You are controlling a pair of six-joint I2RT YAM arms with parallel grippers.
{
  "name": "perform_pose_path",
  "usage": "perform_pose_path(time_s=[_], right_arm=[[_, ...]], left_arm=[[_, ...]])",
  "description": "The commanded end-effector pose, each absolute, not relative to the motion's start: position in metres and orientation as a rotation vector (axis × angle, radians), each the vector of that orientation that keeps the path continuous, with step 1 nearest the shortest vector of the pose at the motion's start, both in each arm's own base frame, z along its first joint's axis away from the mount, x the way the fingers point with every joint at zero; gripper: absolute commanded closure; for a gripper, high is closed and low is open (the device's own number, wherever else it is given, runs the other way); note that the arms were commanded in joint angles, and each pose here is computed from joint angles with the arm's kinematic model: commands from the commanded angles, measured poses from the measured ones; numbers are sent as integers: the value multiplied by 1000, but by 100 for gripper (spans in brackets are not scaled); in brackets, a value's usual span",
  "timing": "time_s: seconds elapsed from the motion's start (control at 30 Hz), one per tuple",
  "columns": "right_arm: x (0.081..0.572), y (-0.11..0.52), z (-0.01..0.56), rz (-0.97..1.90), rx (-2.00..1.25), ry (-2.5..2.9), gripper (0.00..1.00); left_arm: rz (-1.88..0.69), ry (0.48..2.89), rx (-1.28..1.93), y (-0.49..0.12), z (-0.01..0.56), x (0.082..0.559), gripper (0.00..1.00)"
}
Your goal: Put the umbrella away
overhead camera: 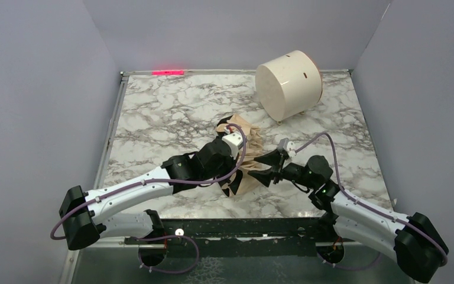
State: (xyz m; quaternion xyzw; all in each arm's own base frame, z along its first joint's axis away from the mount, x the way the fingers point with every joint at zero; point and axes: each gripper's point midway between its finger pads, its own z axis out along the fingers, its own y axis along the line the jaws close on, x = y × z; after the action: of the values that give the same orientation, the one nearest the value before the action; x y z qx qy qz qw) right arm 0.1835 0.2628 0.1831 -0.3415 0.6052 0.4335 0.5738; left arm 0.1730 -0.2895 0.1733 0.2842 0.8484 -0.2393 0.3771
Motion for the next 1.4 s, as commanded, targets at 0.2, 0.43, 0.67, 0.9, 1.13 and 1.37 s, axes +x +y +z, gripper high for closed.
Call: perform_pose_path(time_s=[0.2,0.43,0.67,0.9,1.13,1.37], right_arm=[[185,297,168,778,-1229,1248,46],[203,305,168,703,-1265,1231,48],[208,314,156,713,-1311,1272,53],[211,322,152,760,-1293,1314,66],[223,320,165,778,-1116,1369,99],[223,310,200,811,-939,1316,99]], left_arm=[[-595,2140,750,-288,185,174,100],[-593,2146,777,-288,184,172,100],[-594,2137,782,-288,188,172,100],[-597,2129,778,-290,192,174,100],[-628,2098,754,-286,201,171,89],[-639,2088,600,-264,204,170,43]])
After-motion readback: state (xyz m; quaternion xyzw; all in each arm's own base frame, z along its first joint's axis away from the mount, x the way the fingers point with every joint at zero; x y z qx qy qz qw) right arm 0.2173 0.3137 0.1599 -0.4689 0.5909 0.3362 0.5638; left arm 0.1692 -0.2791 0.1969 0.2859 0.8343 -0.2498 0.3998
